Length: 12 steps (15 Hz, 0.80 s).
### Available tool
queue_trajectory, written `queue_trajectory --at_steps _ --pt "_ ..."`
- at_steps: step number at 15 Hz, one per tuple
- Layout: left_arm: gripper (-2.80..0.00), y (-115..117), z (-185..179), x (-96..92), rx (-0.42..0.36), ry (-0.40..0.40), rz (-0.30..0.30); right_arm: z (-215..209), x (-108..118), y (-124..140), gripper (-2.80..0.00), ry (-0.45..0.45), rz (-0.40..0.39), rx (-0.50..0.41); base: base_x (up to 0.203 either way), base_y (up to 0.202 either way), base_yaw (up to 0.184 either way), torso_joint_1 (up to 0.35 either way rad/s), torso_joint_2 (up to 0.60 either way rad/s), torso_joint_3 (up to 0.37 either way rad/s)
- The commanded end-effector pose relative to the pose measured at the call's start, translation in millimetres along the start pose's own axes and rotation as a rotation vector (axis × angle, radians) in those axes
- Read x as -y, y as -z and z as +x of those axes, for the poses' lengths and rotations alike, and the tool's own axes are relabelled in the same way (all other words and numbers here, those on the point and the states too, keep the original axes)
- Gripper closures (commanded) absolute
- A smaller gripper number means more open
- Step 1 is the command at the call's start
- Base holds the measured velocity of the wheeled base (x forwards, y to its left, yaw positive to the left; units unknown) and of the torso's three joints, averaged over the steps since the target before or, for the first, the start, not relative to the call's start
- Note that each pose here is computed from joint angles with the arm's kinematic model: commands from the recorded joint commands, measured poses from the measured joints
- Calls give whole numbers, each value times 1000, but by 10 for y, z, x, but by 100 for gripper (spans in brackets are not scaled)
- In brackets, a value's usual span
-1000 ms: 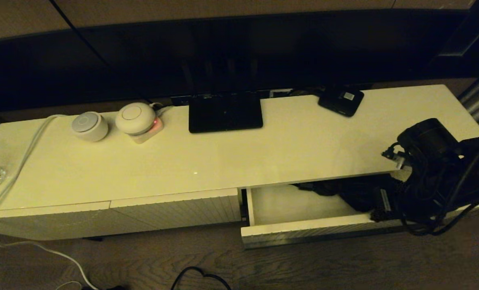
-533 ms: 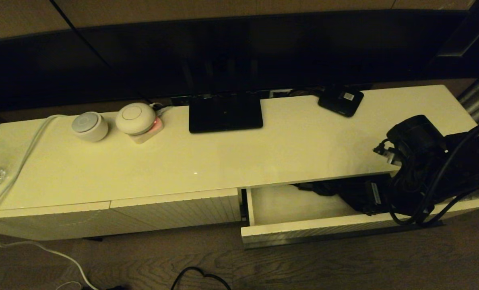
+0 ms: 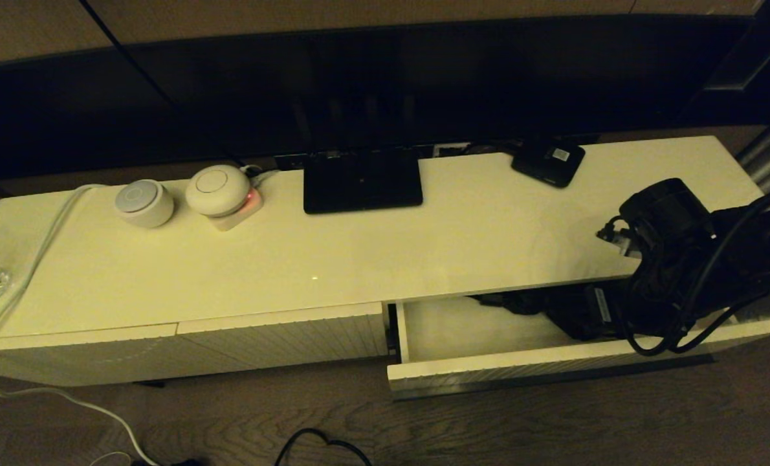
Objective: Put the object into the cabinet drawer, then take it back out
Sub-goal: Open the drawer
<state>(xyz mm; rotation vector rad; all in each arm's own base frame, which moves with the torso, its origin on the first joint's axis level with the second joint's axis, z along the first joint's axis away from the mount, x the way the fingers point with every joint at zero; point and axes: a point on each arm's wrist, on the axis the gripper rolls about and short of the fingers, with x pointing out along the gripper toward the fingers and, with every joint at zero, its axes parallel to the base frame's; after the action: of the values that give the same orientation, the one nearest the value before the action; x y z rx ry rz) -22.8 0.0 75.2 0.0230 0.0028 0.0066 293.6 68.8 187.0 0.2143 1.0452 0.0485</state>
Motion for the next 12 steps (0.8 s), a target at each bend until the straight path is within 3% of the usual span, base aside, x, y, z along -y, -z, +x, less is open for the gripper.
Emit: queue_trajectory --at_steps 1,9,12 --pt "0 9 2 0 -3 -1 0 161 9 15 0 16 -11 -33 0 0 0 0 0 0" --pt "0 9 2 0 -3 -1 0 343 4 206 0 30 -104 -86 0 0 0 0 0 0" --pt "0 9 2 0 -3 -1 0 340 39 295 0 74 -143 -108 0 0 0 0 0 0"
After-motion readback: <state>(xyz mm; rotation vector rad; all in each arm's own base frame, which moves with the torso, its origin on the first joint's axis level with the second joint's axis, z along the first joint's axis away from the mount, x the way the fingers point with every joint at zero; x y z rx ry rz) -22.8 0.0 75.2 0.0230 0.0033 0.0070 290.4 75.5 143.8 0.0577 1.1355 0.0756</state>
